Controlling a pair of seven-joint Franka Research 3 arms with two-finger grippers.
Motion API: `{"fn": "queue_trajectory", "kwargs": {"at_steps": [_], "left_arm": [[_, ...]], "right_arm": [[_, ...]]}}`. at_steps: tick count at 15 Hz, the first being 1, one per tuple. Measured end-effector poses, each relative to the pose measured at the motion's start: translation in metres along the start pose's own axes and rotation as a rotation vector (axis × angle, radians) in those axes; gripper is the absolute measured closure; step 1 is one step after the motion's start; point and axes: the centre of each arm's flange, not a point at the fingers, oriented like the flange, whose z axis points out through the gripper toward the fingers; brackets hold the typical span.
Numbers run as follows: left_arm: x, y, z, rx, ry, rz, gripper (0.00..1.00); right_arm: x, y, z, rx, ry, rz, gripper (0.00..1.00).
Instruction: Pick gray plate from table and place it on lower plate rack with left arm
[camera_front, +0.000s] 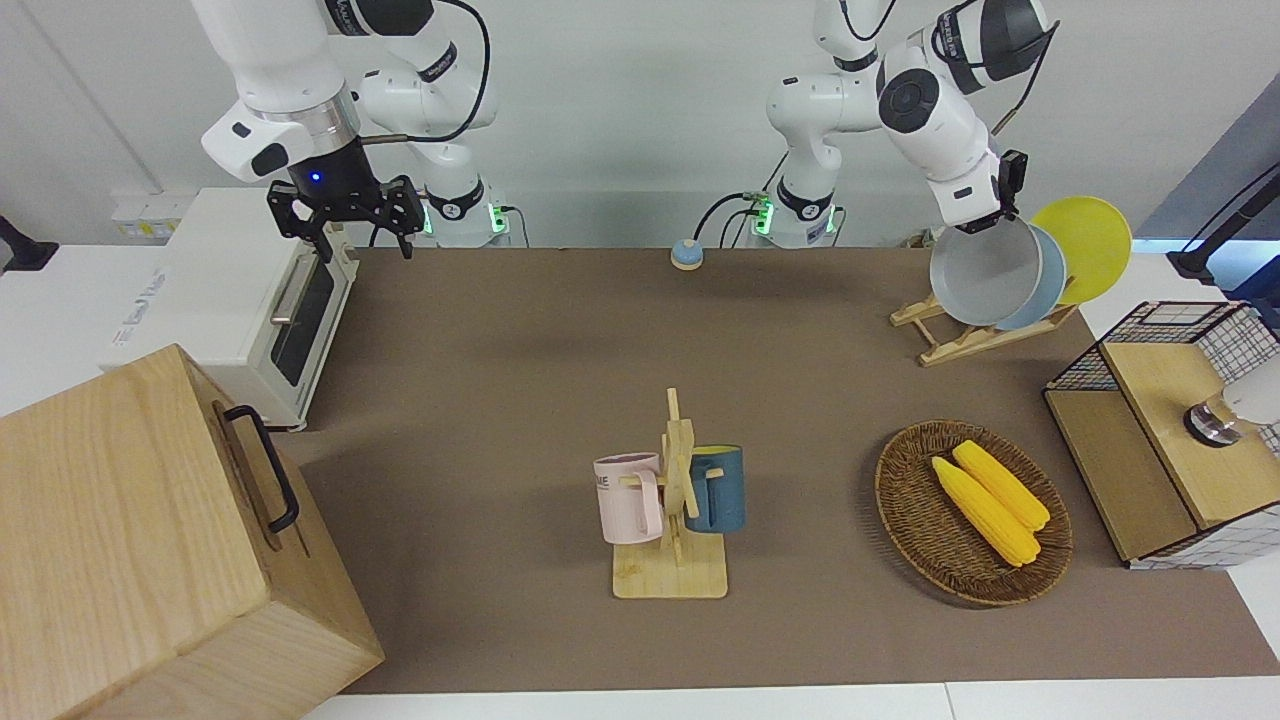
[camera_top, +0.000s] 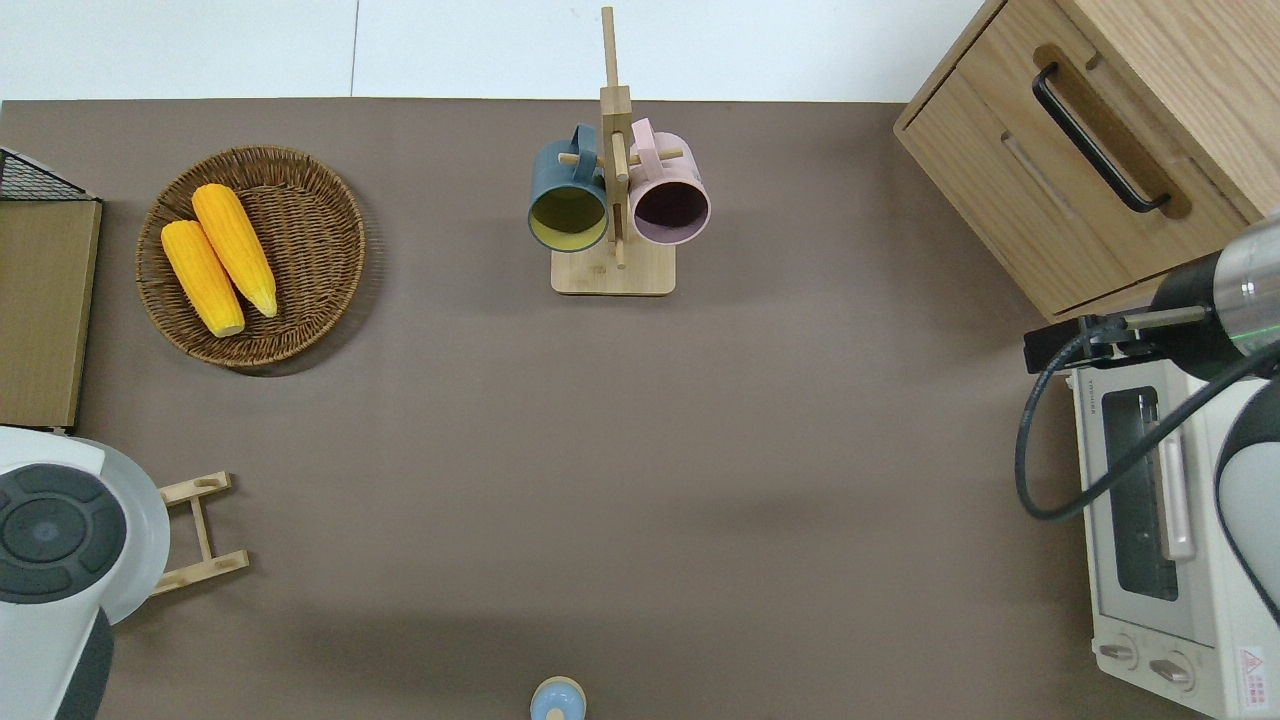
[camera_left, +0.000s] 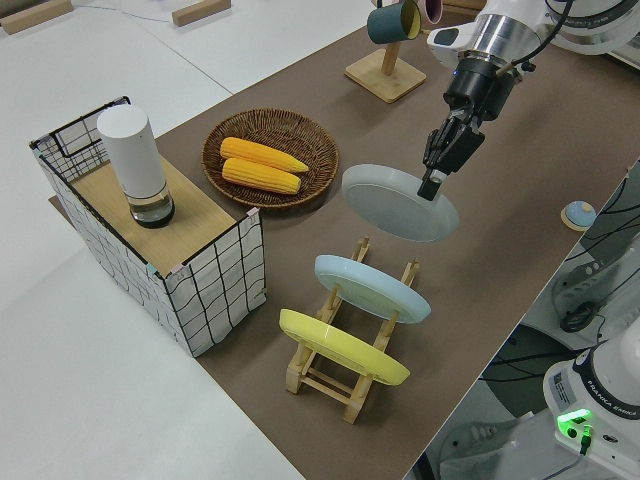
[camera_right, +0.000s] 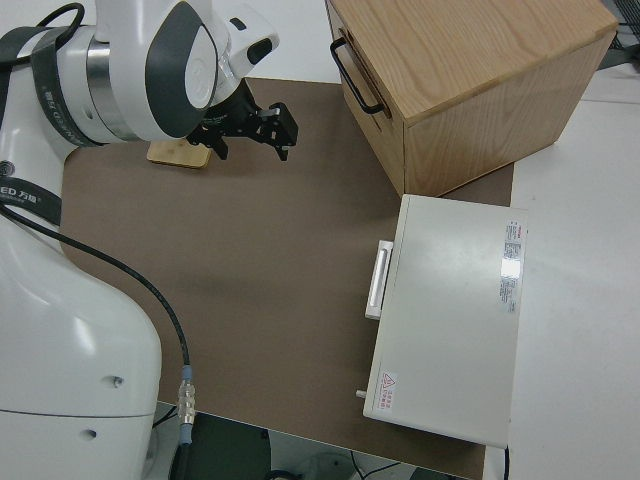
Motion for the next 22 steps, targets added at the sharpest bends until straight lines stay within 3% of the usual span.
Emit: {"fn": "queue_trajectory", "kwargs": {"at_steps": [22], "left_arm": [[-0.030, 0.060, 0.043, 0.062, 0.073, -0.088, 0.99]], "right_arm": [[0.000, 0.000, 0.000, 0.000, 0.000, 0.000, 0.01]]}}
